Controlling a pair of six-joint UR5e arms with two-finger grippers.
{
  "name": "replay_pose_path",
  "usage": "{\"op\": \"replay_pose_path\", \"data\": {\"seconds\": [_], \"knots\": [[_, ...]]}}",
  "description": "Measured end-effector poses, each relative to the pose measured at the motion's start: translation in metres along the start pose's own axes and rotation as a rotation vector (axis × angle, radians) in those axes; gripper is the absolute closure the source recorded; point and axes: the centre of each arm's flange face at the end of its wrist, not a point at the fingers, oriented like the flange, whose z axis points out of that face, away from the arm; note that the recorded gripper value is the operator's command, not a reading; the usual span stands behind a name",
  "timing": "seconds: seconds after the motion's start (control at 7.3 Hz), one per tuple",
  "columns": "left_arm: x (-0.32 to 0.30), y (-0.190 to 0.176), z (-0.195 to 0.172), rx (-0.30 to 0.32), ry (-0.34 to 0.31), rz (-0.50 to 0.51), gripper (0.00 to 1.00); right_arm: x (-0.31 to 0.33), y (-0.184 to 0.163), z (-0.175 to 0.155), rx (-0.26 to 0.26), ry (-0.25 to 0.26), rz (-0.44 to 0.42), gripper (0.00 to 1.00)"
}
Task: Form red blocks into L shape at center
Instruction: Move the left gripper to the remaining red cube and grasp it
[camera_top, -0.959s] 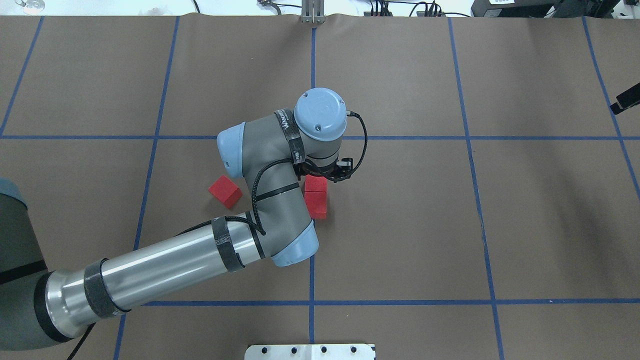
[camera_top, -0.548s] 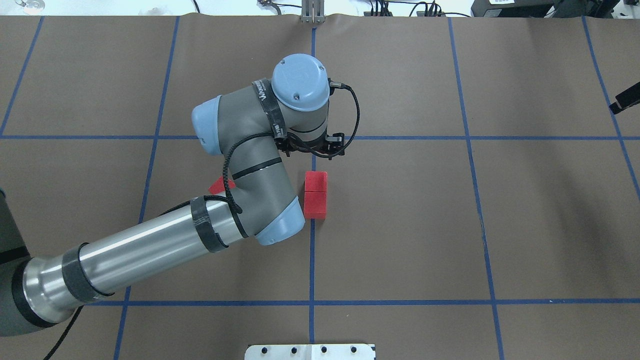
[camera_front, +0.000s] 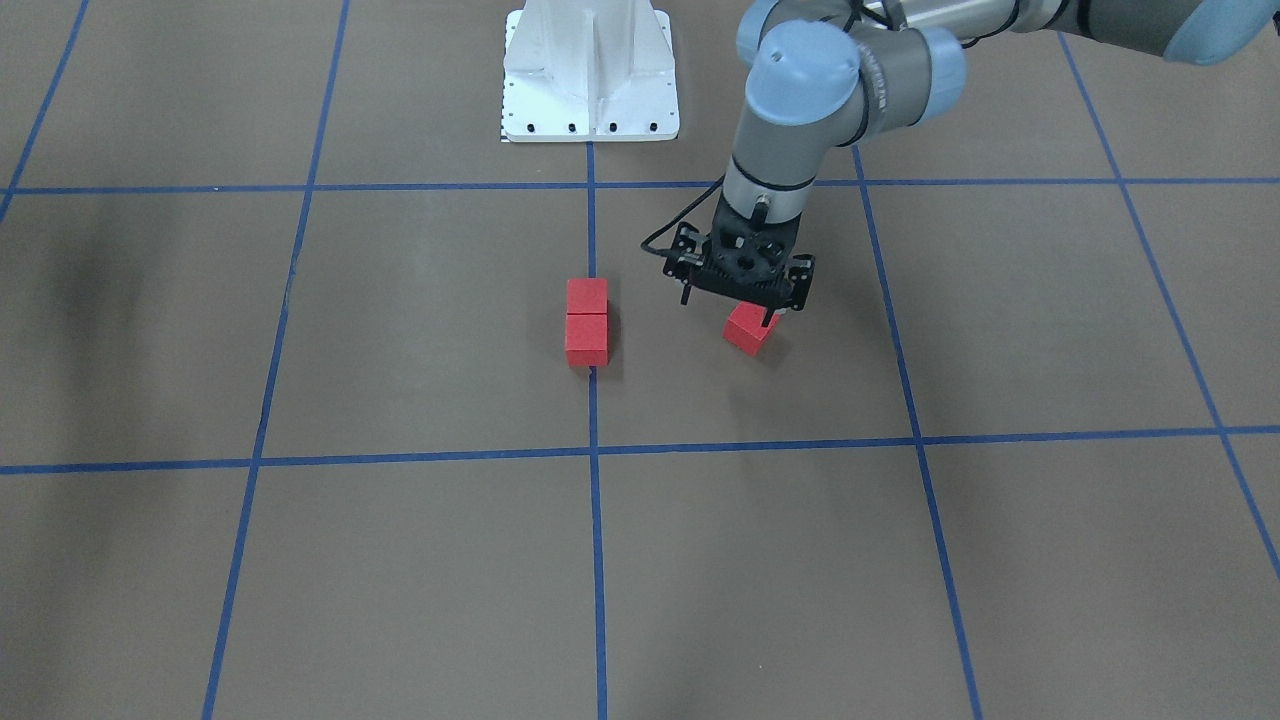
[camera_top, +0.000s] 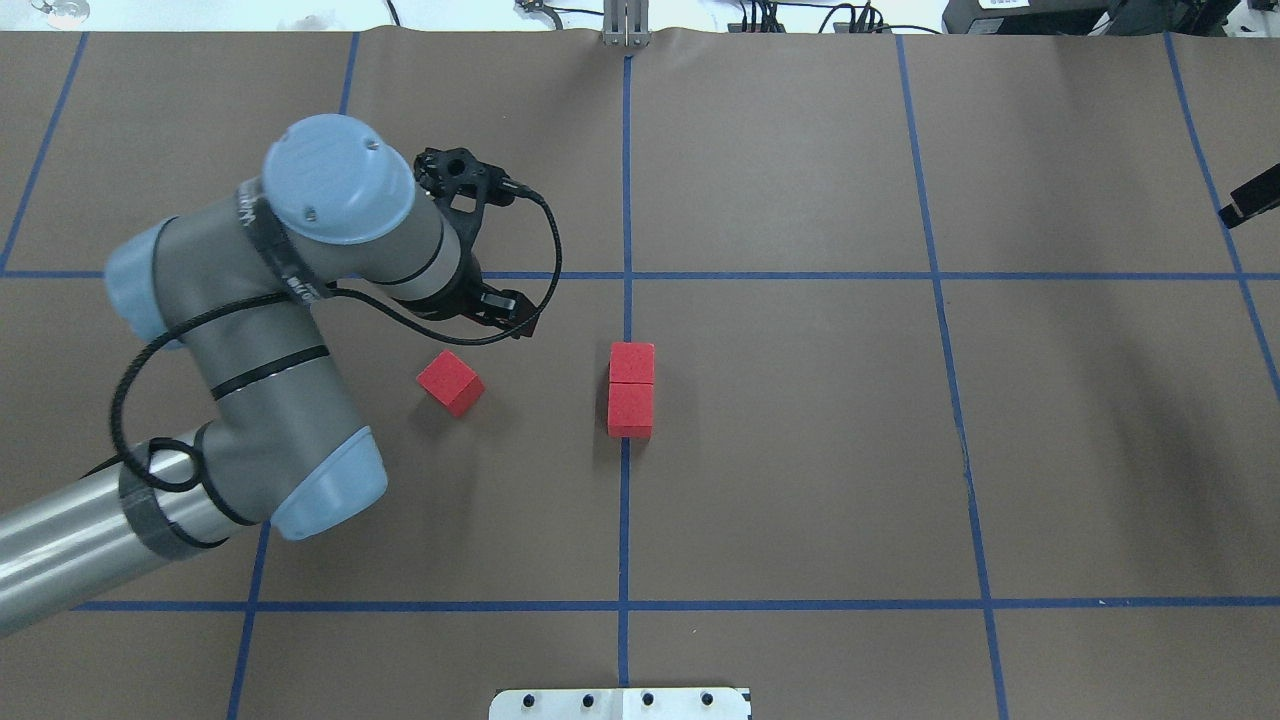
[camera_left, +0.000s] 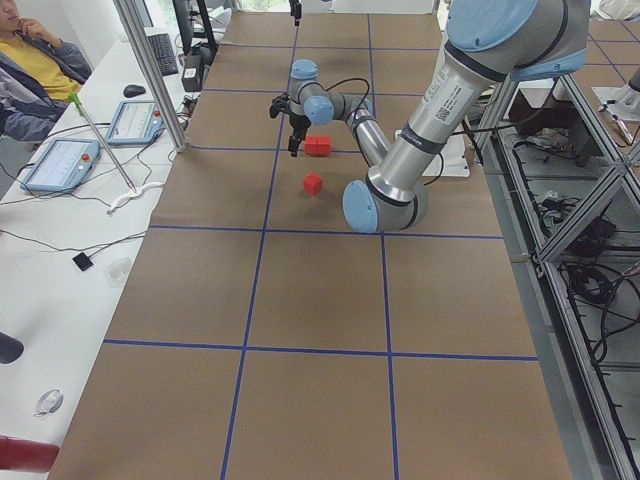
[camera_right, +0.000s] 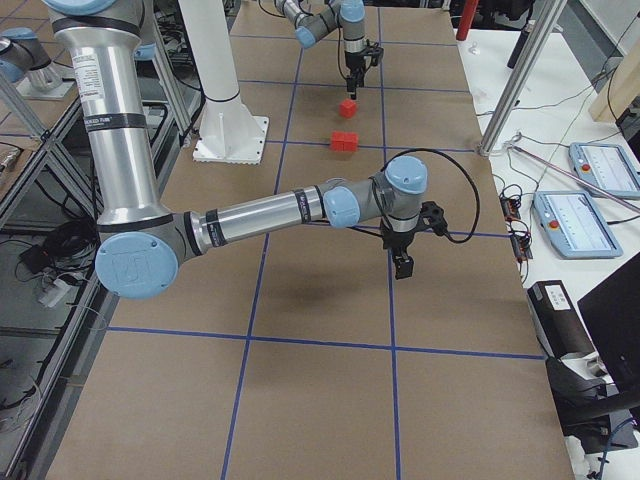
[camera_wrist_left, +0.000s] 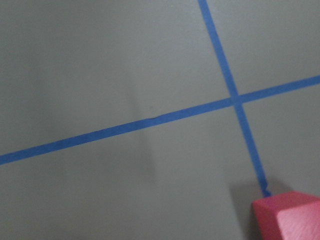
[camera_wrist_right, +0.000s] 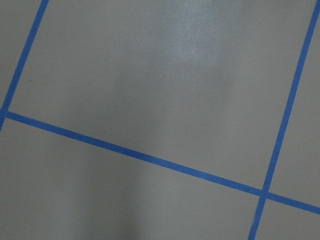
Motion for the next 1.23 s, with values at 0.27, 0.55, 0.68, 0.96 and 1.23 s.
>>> {"op": "replay_pose_path", "data": {"seconds": [0.27,0.55,0.68,0.96,1.23], "knots": [[0.006,0.008,-0.016,0.020,0.028,-0.012,0.00,0.000,0.000,0.000,0.001,0.000,-0.001,0.00],[0.021,0.001,-0.022,0.027,0.049,0.043,0.00,-0.001,-0.002,-0.001,0.003,0.000,-0.003,0.00],[0.022,0.002,-0.021,0.005,0.065,0.089,0.00,-0.002,-0.002,-0.002,0.005,0.000,-0.004,0.00],[0.009,0.006,-0.008,-0.089,0.113,0.270,0.01,-0.002,-0.002,-0.003,0.007,-0.001,-0.006,0.00],[-0.006,0.007,0.020,-0.153,0.103,0.411,0.01,-0.002,-0.002,-0.003,0.007,-0.001,-0.005,0.00]]}}
